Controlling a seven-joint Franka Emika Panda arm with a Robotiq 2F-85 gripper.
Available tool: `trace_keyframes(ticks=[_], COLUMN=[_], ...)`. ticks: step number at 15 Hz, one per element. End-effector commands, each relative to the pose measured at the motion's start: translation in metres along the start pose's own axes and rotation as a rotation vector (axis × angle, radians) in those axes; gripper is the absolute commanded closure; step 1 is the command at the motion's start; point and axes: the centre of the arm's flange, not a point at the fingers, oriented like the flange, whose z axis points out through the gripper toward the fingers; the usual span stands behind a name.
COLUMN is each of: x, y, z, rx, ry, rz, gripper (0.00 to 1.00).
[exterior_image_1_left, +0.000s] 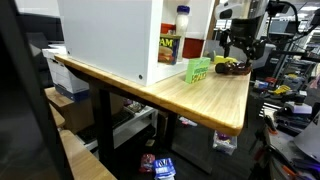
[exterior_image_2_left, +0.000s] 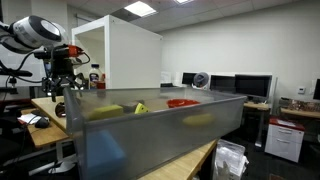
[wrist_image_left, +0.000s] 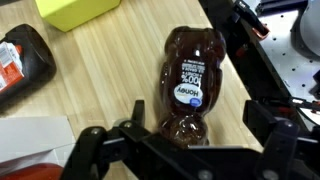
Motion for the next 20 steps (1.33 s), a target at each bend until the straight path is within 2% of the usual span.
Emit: trace_keyframes(ticks=[1,12,20], x=[0.026,0.073,0.082], y=[0.005,0.01,0.018], z=[-0.007,-0.007,0.003], rx=[-0.001,0.005,0.002], ry=[-0.087,-0.168,-0.232], rz=[-0.005,-0.059,-0.051], gripper=[0.0,0.0,0.0])
